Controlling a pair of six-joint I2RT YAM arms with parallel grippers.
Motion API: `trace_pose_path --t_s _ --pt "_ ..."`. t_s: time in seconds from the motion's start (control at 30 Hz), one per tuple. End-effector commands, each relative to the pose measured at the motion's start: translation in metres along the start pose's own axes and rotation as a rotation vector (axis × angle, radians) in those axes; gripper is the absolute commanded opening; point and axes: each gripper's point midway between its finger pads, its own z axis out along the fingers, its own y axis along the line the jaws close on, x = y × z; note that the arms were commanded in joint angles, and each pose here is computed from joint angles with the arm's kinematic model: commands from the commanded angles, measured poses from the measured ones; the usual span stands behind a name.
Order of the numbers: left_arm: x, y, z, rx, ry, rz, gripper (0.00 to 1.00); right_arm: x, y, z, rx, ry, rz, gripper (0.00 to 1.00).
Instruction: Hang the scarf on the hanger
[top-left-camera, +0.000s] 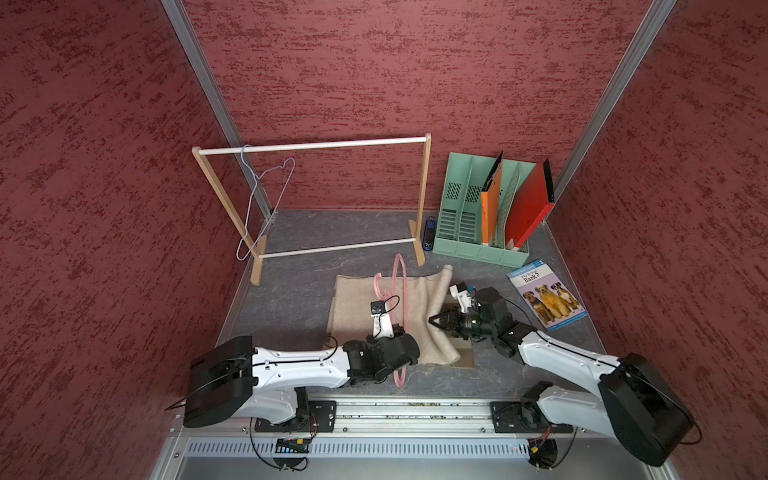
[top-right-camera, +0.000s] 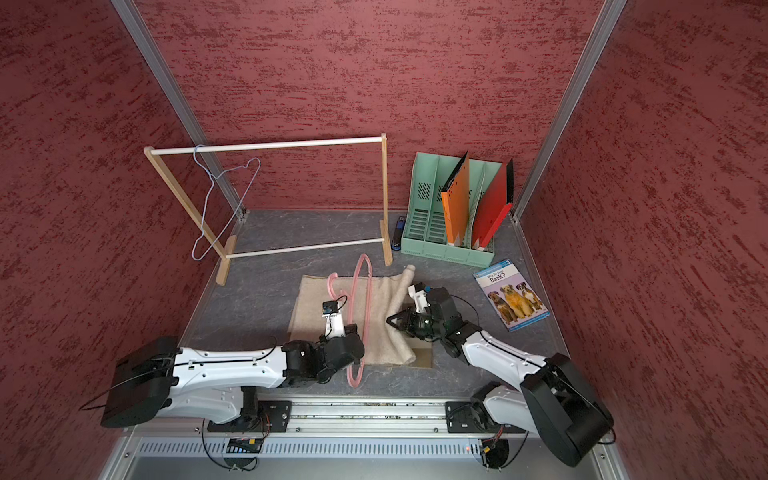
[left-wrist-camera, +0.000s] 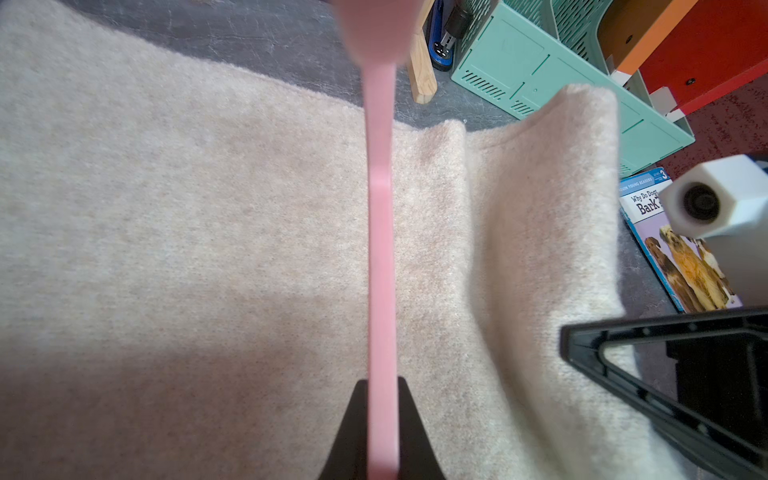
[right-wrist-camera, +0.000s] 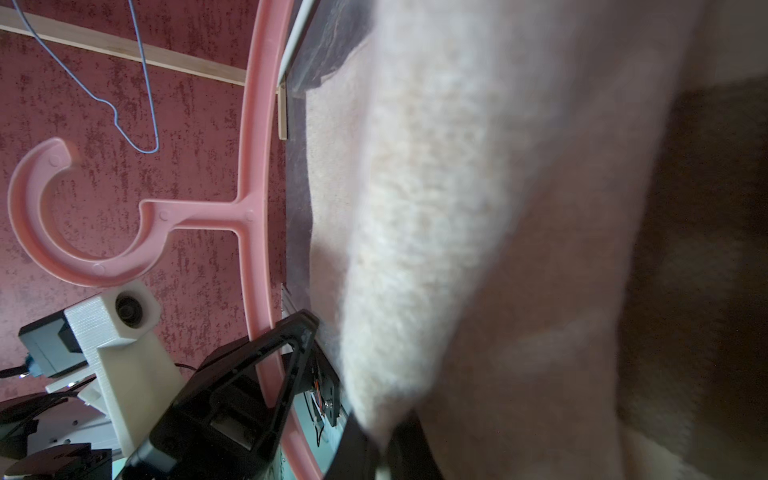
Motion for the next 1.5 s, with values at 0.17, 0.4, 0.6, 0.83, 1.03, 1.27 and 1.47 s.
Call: trace_pose_path --t_s 0.17,0.4,0.6,0.83,1.03,1.27,1.47 --pt "-0.005 -0.003 -0.009 0.046 -0.003 -0.040 0.00 -0.020 0.052 0.048 -0.161 -0.069 0.014 0.00" --pt "-0.010 -0.006 -0.013 0.060 -0.011 -0.045 0.00 -0.015 0.058 0.085 -0.228 -0.037 0.065 0.00" --pt "-0.010 -0.010 -0.013 0.067 -0.004 -0.044 0.00 -0.004 0.061 0.108 -0.214 0.004 0.056 0.00" --pt "-0.013 -0.013 -0.014 0.078 -0.011 -0.041 0.00 0.012 0.062 0.129 -0.211 0.063 0.054 0.00" --pt "-0.010 -0.009 -0.013 0.067 -0.010 -0.044 0.00 0.005 0.048 0.108 -0.133 -0.002 0.021 0.11" --pt "-0.010 -0.006 -0.012 0.057 -0.011 -0.045 0.00 -0.010 0.052 0.056 0.014 -0.091 -0.126 0.41" --pt "-0.011 -0.005 -0.012 0.050 -0.013 -0.038 0.00 -0.016 0.052 0.025 0.065 -0.129 -0.172 0.49"
